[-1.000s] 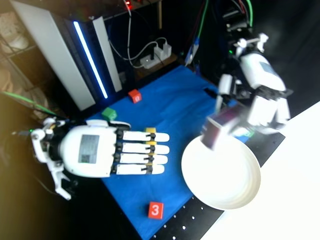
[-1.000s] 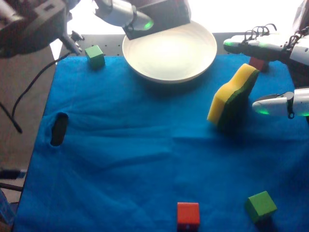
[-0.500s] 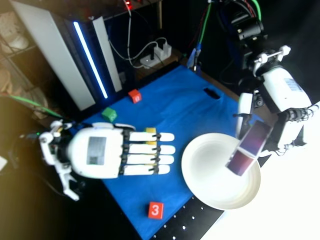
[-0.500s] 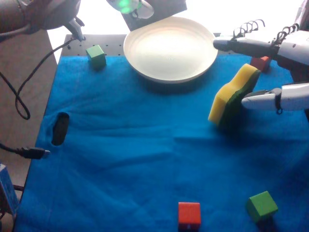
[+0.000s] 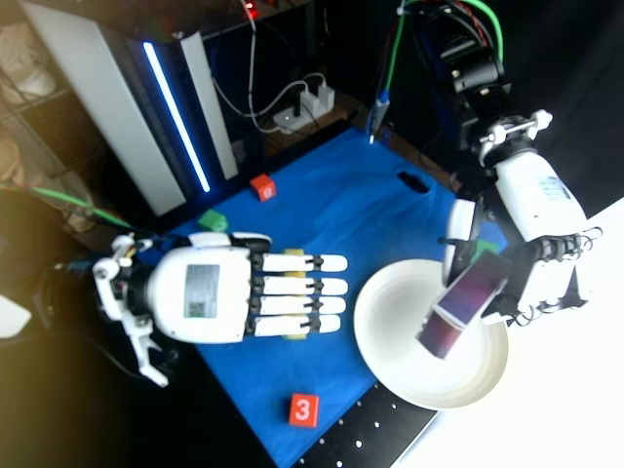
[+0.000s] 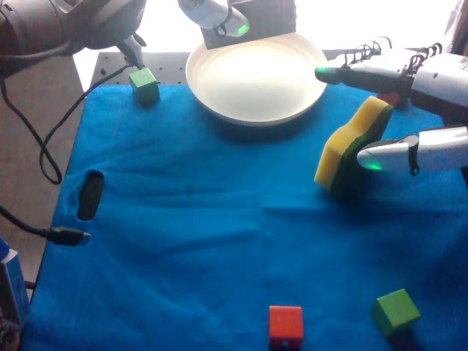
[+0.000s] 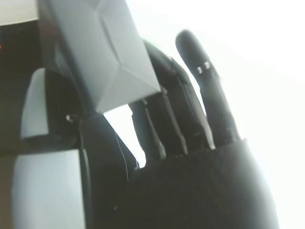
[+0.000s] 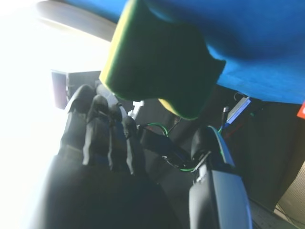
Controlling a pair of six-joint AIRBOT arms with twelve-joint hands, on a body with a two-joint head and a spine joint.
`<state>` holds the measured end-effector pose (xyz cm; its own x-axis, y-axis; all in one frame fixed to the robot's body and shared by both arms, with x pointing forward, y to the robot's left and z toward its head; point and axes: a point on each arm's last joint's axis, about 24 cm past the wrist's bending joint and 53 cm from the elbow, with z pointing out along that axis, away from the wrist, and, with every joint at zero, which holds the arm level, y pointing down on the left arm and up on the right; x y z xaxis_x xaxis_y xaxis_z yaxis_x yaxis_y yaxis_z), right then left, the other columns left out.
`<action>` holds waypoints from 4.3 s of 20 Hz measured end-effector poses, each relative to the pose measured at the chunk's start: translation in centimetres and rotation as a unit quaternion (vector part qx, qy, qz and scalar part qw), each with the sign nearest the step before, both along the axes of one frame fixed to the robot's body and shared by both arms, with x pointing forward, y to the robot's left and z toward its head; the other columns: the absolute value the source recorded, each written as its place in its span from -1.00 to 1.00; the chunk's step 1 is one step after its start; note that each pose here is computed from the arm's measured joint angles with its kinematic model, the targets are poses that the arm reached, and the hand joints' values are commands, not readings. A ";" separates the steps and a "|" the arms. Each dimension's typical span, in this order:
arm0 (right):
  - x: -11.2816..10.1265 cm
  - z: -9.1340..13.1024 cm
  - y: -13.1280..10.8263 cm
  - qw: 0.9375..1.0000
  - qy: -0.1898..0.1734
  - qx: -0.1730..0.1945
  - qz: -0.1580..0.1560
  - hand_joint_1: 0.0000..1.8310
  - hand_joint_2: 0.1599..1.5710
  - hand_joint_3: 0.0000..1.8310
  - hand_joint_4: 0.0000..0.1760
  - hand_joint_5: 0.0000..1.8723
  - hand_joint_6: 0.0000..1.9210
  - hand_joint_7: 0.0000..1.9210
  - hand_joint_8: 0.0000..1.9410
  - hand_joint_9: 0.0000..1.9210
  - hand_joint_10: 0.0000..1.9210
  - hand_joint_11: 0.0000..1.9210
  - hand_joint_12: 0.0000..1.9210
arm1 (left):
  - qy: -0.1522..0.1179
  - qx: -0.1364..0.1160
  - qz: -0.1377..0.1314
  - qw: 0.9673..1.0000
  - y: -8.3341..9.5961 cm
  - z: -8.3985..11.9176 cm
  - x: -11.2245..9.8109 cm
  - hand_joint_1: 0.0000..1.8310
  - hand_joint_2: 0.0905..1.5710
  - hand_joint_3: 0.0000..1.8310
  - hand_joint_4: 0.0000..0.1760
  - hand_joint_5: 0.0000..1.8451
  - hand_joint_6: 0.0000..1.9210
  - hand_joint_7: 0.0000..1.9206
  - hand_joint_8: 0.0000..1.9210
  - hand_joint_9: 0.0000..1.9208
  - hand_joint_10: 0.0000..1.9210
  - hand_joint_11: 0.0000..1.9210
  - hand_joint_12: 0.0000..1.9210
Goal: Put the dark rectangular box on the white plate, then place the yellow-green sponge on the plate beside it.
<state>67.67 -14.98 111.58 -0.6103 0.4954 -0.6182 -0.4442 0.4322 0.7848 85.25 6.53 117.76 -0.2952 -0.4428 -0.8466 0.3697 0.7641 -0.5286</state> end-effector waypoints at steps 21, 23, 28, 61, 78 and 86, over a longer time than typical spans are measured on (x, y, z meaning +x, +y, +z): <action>0.1 0.4 -0.7 1.000 -0.004 -0.005 -0.003 0.05 0.20 -1.00 -1.00 -0.71 -0.99 -0.71 -1.00 -0.75 -1.00 -0.99 -0.58 | -0.057 -0.029 -0.094 0.994 4.3 2.2 -10.4 -0.19 0.09 -1.00 1.00 -0.89 -1.00 -1.00 -1.00 -1.00 -1.00 -1.00 -1.00; 0.1 0.6 -0.9 1.000 -0.005 -0.005 -0.004 0.14 0.16 -1.00 -0.91 -0.67 -0.99 -0.69 -1.00 -0.75 -1.00 -1.00 -0.65 | -0.061 -0.031 -0.095 0.993 6.2 2.3 -12.3 -0.04 0.07 -1.00 0.94 -0.91 -1.00 -1.00 -1.00 -1.00 -1.00 -1.00 -1.00; 0.2 0.9 -1.4 1.000 -0.008 -0.008 -0.007 0.13 0.12 -1.00 -0.77 -0.63 -1.00 -0.72 -1.00 -0.75 -1.00 -1.00 -0.58 | -0.051 -0.042 -0.094 0.993 9.4 1.2 -16.9 -0.03 0.06 -1.00 0.69 -0.87 -0.99 -1.00 -1.00 -1.00 -1.00 -1.00 -1.00; 3.4 1.5 1.6 0.999 -0.027 -0.035 -0.014 0.33 0.41 -1.00 -1.00 -0.11 0.16 0.03 0.16 -0.07 0.15 -0.31 0.72 | -0.025 -0.141 -0.062 0.988 12.3 -1.1 -22.8 -0.02 0.09 -1.00 0.60 -0.95 -1.00 -1.00 -1.00 -1.00 -1.00 -1.00 -1.00; 9.5 5.9 7.3 0.995 -0.050 0.075 -0.049 0.37 0.36 -1.00 -1.00 -0.09 0.04 0.12 0.04 -0.05 -0.09 -0.36 0.60 | -0.020 -0.141 -0.065 0.988 12.2 -1.4 -22.8 -0.03 0.10 -1.00 0.51 -0.92 -0.99 -1.00 -1.00 -1.00 -1.00 -1.00 -1.00; 10.4 6.1 6.0 0.993 -0.043 0.085 -0.072 -0.01 0.07 -1.00 -0.46 -0.33 -0.99 -0.23 -1.00 -0.28 -0.83 -0.72 0.27 | -0.019 -0.143 -0.066 0.987 12.1 -1.4 -22.8 -0.06 0.12 -0.99 0.33 -0.90 -0.99 -1.00 -1.00 -1.00 -1.00 -0.98 -0.99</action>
<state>78.12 -9.03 117.67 -0.4744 0.6756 -0.5644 -0.4561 0.3598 0.8140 62.41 18.66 116.37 -0.3363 -0.6252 -0.7043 0.4808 0.5291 -0.6992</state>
